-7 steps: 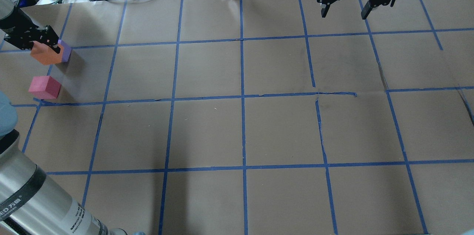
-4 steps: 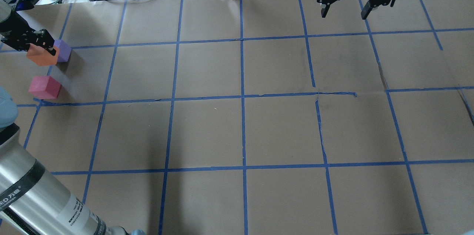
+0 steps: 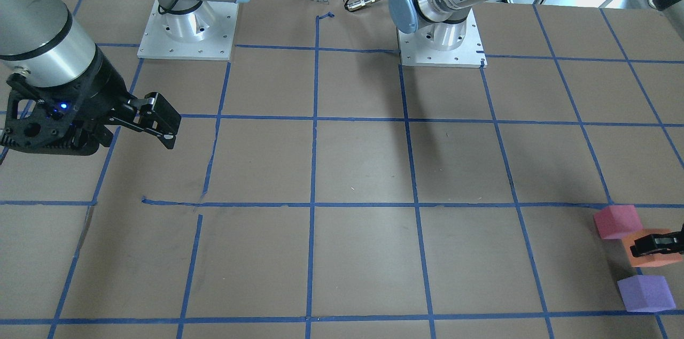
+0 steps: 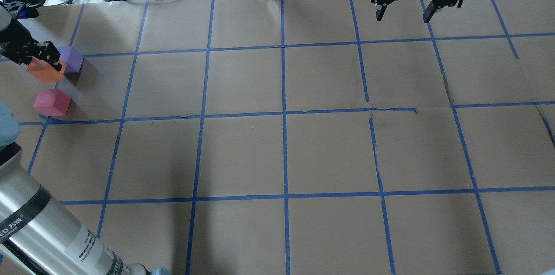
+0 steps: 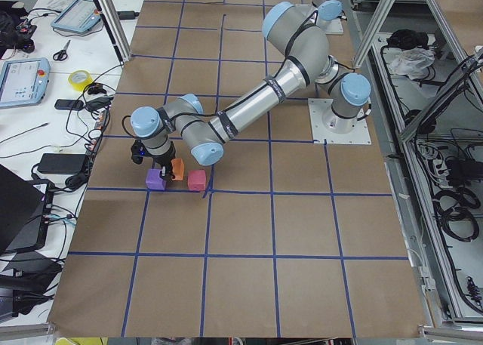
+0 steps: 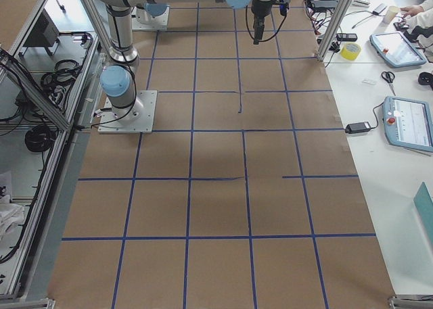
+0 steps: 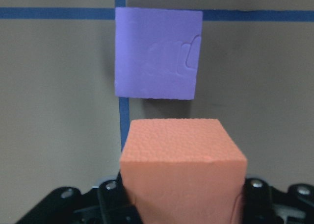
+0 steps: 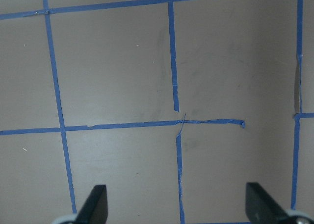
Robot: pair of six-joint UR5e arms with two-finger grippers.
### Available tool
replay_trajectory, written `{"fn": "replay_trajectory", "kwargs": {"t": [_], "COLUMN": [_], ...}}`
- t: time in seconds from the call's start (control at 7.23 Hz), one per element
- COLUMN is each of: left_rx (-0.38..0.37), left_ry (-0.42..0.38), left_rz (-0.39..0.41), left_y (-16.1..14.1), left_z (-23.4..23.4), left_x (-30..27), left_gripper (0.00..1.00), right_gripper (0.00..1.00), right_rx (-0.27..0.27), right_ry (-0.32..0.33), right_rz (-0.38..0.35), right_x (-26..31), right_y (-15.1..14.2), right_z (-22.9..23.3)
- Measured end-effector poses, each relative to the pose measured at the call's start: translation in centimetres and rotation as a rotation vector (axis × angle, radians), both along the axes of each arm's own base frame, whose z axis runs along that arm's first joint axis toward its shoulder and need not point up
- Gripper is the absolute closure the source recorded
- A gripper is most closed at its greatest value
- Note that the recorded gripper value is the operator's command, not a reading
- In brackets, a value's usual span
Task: Arrange blocks in a line
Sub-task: 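Lower the orange cube into the gap between the purple and pink cubes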
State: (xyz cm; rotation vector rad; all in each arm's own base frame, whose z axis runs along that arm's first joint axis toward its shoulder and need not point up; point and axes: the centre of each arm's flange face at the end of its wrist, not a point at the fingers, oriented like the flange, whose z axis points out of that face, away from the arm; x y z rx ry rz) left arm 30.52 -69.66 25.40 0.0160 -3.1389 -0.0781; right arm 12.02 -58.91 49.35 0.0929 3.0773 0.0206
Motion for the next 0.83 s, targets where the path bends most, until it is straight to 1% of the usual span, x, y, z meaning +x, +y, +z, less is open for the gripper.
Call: {"fn": "replay_trajectory", "kwargs": {"t": [0.42, 0.83], "left_rx": [0.006, -0.005], "left_ry": [-0.009, -0.016], "left_rz": [-0.002, -0.008], "left_y": [-0.1, -0.3], "left_z": [-0.3, -1.2], "left_x": [0.4, 0.7], "left_gripper": [1.00, 1.00], "right_gripper": [0.00, 0.00], "right_rx": [-0.001, -0.001], "right_ry": [-0.001, 0.000], "right_rz": [-0.001, 0.000], "right_x": [0.0, 0.0], "right_y": [0.0, 0.0], "right_z": [0.0, 0.1]}}
